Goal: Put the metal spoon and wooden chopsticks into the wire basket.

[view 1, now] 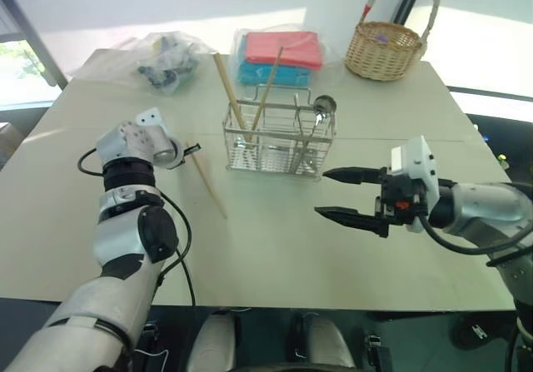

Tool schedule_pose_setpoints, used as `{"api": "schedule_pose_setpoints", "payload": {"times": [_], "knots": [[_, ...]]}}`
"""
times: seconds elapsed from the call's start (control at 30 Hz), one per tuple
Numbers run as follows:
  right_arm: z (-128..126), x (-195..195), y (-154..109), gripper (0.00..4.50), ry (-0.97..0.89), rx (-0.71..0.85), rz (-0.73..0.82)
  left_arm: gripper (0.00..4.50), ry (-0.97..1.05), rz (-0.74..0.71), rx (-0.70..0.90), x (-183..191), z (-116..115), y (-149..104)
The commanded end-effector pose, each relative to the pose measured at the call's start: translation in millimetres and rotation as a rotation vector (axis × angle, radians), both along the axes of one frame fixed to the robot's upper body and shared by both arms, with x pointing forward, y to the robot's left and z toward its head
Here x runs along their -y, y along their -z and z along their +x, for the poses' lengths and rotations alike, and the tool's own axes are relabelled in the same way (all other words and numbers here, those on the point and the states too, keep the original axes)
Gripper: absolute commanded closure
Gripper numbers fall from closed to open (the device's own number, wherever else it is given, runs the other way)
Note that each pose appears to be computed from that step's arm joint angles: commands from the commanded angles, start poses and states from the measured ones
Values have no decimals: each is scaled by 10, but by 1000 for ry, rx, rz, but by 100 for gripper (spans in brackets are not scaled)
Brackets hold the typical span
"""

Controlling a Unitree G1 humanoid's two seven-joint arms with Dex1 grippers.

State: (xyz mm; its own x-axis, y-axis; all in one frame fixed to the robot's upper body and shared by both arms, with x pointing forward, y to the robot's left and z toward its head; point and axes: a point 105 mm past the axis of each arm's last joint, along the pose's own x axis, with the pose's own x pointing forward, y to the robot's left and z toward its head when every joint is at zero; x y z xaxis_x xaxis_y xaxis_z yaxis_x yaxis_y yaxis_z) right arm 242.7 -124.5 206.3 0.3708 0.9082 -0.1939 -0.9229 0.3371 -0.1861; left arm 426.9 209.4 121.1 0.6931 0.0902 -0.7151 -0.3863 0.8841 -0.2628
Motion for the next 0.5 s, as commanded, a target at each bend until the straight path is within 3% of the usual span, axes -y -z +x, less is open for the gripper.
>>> {"api": "schedule_pose_setpoints", "payload": {"times": [0.03,0.5], "knots": [[-21,-16,-141,110,-12,77,9,446,6,-6,-6,8,-3,-20],[29,-24,-237,110,-27,116,19,446,-56,36,-1,-265,-82,-73]]}}
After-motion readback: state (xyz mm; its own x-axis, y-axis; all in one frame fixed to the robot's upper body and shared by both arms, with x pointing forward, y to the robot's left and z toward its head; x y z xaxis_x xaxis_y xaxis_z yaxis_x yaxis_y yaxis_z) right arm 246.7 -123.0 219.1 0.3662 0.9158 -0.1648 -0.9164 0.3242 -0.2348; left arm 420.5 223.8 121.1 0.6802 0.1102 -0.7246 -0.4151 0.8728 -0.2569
